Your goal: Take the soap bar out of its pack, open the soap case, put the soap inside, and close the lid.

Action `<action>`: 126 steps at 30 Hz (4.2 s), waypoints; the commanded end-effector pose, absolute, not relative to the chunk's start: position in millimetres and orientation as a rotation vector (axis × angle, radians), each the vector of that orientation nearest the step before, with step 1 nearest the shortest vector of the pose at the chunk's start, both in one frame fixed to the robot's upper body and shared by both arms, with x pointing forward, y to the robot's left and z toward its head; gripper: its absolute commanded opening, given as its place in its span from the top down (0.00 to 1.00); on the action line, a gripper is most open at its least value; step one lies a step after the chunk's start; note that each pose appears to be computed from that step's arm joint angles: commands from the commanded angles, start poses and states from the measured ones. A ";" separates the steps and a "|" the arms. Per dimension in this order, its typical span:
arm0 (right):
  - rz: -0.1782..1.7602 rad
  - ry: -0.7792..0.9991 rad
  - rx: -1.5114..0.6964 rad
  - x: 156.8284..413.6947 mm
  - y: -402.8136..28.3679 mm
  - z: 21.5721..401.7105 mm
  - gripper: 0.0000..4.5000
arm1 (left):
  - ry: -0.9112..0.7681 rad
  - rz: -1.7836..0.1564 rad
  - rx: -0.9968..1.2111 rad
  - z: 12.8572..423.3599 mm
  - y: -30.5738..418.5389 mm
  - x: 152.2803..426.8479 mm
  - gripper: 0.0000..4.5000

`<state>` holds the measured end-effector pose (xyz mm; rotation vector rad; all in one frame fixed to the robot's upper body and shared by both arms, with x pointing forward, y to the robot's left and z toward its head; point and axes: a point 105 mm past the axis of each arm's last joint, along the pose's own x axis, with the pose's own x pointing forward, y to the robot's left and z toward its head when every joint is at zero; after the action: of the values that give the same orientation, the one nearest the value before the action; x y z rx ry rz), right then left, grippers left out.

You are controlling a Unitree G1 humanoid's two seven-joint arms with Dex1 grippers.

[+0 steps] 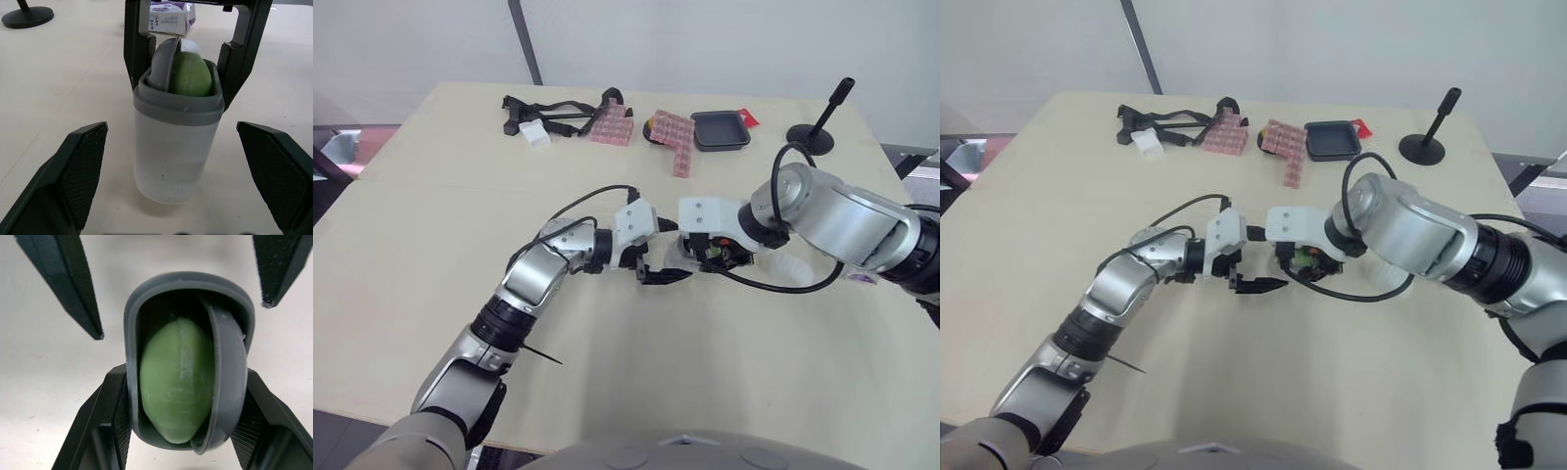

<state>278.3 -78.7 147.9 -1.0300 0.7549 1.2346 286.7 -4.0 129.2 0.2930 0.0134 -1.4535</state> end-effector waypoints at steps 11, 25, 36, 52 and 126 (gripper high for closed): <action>1.246 0.652 -1.097 281.1 -68.9 164.8 0.54 | 0.002 -1.473 0.266 132.4 -9.2 285.7 0.00; 1.253 0.653 -1.104 281.6 -70.0 163.4 0.54 | -0.038 -1.461 0.278 137.4 -9.3 290.9 0.00; 1.254 0.651 -1.105 282.5 -70.9 162.0 0.54 | -0.050 -1.454 0.292 136.7 -9.1 292.3 0.00; 1.252 0.644 -1.103 283.4 -71.4 161.8 0.54 | -0.060 -1.445 0.318 134.6 -8.9 294.5 0.00; 0.862 -0.083 -0.237 239.8 -183.1 137.0 0.01 | -0.220 -1.548 0.217 103.1 44.3 269.5 0.58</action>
<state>243.6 -170.0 118.9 -0.2102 -0.0101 0.9144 268.0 41.7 93.0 0.1962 -0.1605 -1.5666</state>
